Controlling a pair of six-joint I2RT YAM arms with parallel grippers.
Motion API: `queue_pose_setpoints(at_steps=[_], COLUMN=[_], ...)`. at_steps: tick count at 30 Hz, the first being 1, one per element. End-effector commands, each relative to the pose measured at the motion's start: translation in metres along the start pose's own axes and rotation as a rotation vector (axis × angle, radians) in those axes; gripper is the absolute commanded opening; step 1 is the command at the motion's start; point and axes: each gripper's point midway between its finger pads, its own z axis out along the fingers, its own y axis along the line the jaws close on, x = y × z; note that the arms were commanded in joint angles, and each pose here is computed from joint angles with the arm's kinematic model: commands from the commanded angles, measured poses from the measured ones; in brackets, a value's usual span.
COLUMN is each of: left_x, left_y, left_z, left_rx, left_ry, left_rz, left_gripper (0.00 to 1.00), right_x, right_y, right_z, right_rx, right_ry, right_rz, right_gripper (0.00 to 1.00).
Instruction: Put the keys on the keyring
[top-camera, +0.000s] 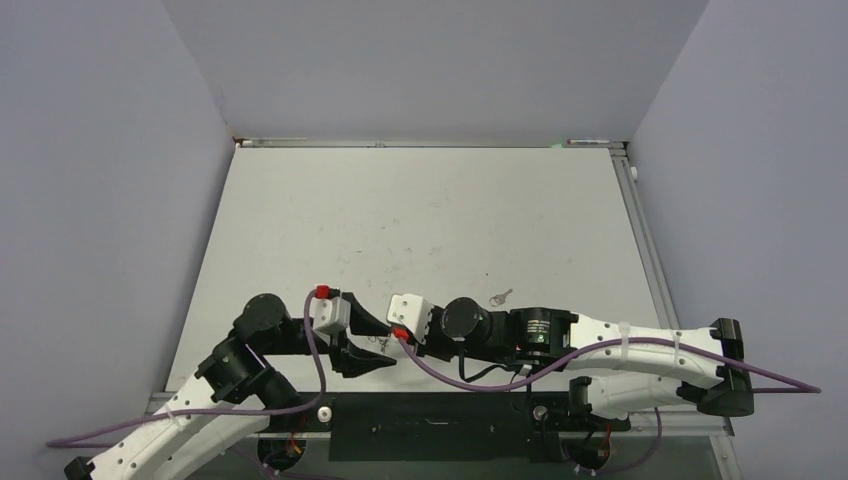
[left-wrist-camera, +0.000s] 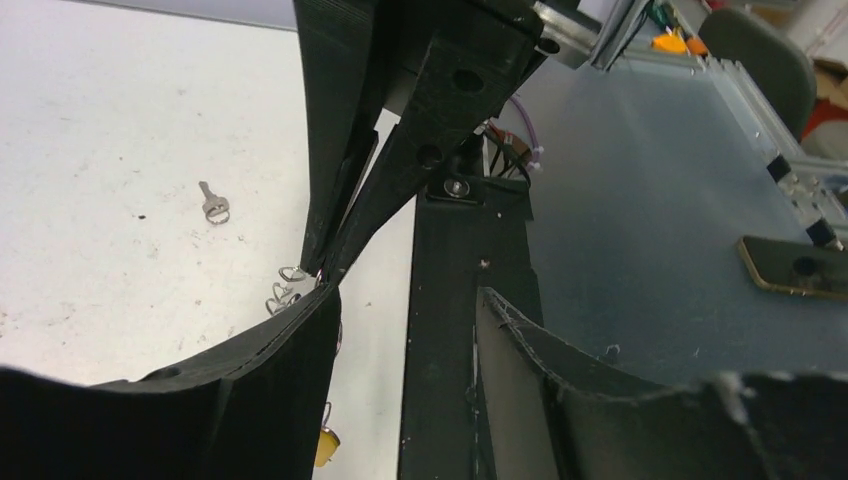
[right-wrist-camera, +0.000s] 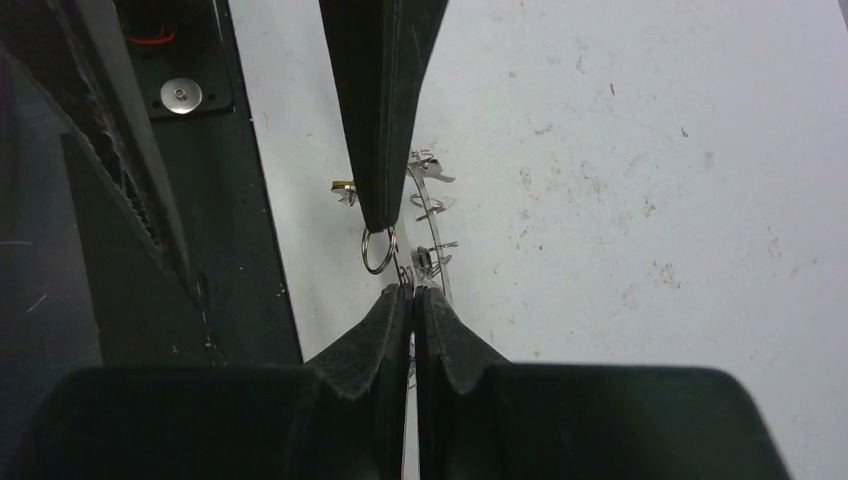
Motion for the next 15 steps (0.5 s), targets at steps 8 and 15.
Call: queue_pose_setpoints(at_steps=[8, 15], left_x=[0.004, 0.004], left_y=[0.016, 0.026], left_z=[0.018, 0.019], left_rx=[-0.045, -0.096], left_ry=[0.106, 0.109], left_rz=[0.155, 0.191], left_gripper=[0.40, 0.51], right_x=[-0.045, -0.047], right_y=[0.004, 0.007], right_z=[-0.021, -0.020], right_rx=[-0.060, -0.075], right_ry=[-0.117, -0.110], right_rz=[-0.007, -0.018], right_gripper=[0.05, 0.05])
